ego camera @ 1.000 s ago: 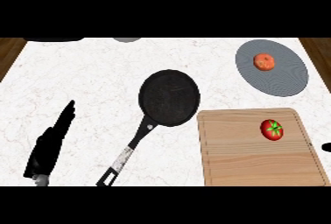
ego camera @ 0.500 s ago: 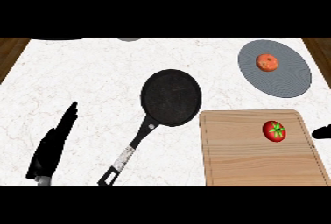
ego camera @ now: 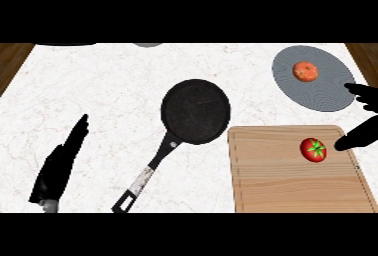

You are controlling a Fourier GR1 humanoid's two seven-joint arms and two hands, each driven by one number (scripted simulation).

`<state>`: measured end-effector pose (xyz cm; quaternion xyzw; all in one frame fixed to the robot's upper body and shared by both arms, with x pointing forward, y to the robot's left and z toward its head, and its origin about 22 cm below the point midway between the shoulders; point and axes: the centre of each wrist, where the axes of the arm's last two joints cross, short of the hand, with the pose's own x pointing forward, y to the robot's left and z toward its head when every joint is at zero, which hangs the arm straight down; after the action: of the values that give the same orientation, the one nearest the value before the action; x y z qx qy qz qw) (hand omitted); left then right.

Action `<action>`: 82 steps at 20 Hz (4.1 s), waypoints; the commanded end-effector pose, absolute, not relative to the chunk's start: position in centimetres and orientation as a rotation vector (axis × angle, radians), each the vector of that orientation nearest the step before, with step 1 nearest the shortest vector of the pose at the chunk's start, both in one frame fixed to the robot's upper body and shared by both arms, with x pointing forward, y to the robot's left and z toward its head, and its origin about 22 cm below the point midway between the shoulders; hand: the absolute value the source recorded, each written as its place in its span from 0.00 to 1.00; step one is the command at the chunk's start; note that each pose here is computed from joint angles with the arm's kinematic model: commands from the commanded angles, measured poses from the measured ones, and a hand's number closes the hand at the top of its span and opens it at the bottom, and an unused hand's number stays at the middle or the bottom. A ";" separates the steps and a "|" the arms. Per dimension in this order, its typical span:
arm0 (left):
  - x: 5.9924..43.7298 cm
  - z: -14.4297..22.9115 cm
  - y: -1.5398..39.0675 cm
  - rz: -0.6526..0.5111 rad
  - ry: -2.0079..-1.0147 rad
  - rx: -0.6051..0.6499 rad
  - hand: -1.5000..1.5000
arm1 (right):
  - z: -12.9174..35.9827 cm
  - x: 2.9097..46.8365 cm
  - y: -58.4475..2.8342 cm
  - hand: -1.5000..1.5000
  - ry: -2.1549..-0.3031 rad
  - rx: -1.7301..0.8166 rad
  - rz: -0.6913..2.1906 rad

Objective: Pick the tomato from the cutting board and place it in the pan

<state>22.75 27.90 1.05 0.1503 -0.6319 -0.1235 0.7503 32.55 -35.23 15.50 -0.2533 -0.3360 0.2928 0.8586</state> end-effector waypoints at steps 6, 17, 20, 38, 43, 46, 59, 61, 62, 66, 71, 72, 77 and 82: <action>21.1 0.8 28.3 -0.260 -1.391 0.333 0.50 | 13.7 34.7 -33.0 0.00 -0.497 -0.520 0.748; 22.6 -0.6 28.4 -0.267 -1.375 0.356 0.50 | 10.5 34.6 -31.3 0.00 -0.394 -0.510 0.805; 23.0 0.6 26.7 -0.276 -1.384 0.328 0.50 | 10.0 35.9 -30.0 0.00 -0.383 -0.500 0.814; 22.9 -0.2 26.6 -0.255 -1.391 0.324 0.50 | 5.2 35.1 -30.4 0.00 -0.287 -0.507 0.822; 22.9 0.5 28.5 -0.260 -1.394 0.335 0.50 | 2.7 33.1 -31.6 0.00 -0.301 -0.521 0.797; 22.7 1.8 28.4 -0.247 -1.366 0.350 0.50 | 3.1 34.2 -31.1 0.00 -0.316 -0.504 0.800; 23.1 -0.3 29.5 -0.246 -1.379 0.339 0.50 | 1.7 34.3 -28.7 1.00 -0.421 -0.416 0.692; 22.1 0.8 28.7 -0.270 -1.391 0.347 0.50 | 2.2 33.9 -31.1 1.00 -0.421 -0.428 0.689; 22.4 1.1 29.1 -0.261 -1.381 0.336 0.50 | 2.0 33.6 -29.4 1.00 -0.460 -0.454 0.674; 22.3 0.2 28.8 -0.219 -1.377 0.341 0.50 | 2.7 29.1 -26.0 1.00 -0.515 -0.666 0.692; 21.5 0.8 29.9 -0.235 -1.365 0.362 0.50 | 3.4 25.2 -22.5 1.00 -0.622 -0.988 0.683; 21.2 0.7 29.9 -0.232 -1.359 0.366 0.50 | 4.4 24.8 -21.5 1.00 -0.687 -1.007 0.627; 21.5 -0.1 29.9 -0.239 -1.350 0.345 0.50 | 9.7 24.7 -20.1 1.00 -1.044 -1.331 0.640; 22.3 1.6 29.9 -0.245 -1.380 0.364 0.50 | 13.2 22.4 -17.6 1.00 -1.238 -1.399 0.619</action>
<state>21.84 29.57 0.60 0.1635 -0.6264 -0.1096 0.7542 23.82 -19.58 10.94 -0.5670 -0.4788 0.3020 0.5984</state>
